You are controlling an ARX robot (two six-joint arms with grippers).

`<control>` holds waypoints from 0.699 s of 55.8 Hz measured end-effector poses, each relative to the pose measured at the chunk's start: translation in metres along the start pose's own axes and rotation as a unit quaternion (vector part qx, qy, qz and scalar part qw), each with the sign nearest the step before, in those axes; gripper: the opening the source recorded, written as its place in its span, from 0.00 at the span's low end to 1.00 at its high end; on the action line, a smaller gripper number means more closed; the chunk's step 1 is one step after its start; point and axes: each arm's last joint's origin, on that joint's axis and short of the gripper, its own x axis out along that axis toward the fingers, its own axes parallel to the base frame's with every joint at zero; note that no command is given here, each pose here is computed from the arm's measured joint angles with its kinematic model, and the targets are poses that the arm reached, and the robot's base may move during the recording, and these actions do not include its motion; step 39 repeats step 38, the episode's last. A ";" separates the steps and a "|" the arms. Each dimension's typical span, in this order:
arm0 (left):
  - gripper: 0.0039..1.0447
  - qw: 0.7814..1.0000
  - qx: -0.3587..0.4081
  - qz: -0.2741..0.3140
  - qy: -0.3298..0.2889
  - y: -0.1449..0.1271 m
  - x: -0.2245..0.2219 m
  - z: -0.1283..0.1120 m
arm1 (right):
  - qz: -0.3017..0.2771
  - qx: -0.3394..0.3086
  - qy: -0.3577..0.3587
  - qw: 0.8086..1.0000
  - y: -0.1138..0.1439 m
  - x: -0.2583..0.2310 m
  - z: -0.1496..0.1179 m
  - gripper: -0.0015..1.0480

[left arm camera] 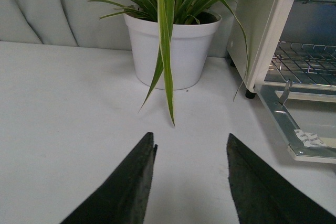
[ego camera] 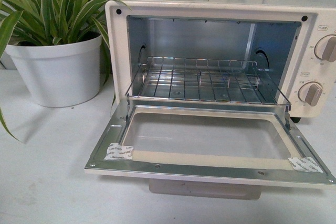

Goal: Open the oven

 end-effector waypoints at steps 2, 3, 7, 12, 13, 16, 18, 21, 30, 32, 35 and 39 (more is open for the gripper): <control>0.51 1.000 0.000 0.000 0.000 0.000 0.000 0.000 | 0.000 0.000 0.000 1.000 0.000 0.000 0.000 0.50; 0.55 1.000 0.000 0.000 0.000 0.000 0.000 0.000 | 0.000 0.000 0.000 1.000 0.000 0.000 0.000 0.53; 0.67 1.000 0.000 0.000 0.000 0.000 0.000 0.000 | 0.000 0.000 0.000 1.000 0.000 0.000 0.000 0.63; 0.81 1.000 0.000 0.000 0.000 0.000 0.000 0.000 | 0.000 0.000 0.000 1.000 0.000 0.000 0.000 0.78; 0.84 1.000 0.000 0.000 0.000 0.000 0.000 0.000 | 0.000 0.000 0.000 1.000 0.000 0.000 0.000 0.82; 0.94 1.000 0.000 0.000 0.000 0.000 0.000 0.000 | 0.000 0.000 0.000 1.000 0.000 0.000 0.000 0.90; 0.96 1.000 0.001 0.000 0.000 0.000 0.000 0.000 | 0.000 0.001 0.000 1.000 0.000 0.000 0.000 0.93; 0.94 1.000 0.001 0.000 0.000 0.000 0.000 0.000 | 0.000 0.001 0.000 1.000 0.000 0.000 0.000 0.91; 0.94 1.000 0.001 0.000 0.000 0.000 0.000 0.000 | 0.000 0.002 0.000 1.000 0.000 0.000 0.000 0.91; 0.94 1.000 0.001 0.000 0.000 0.000 0.000 0.000 | 0.000 0.002 0.000 1.000 0.000 0.000 0.000 0.91; 0.94 1.000 0.001 0.000 0.000 0.000 0.000 0.000 | 0.000 0.002 0.000 1.000 0.000 0.000 0.000 0.91; 0.94 1.000 0.001 0.000 0.000 0.000 0.000 0.000 | 0.000 0.002 0.000 1.000 0.000 0.000 0.000 0.91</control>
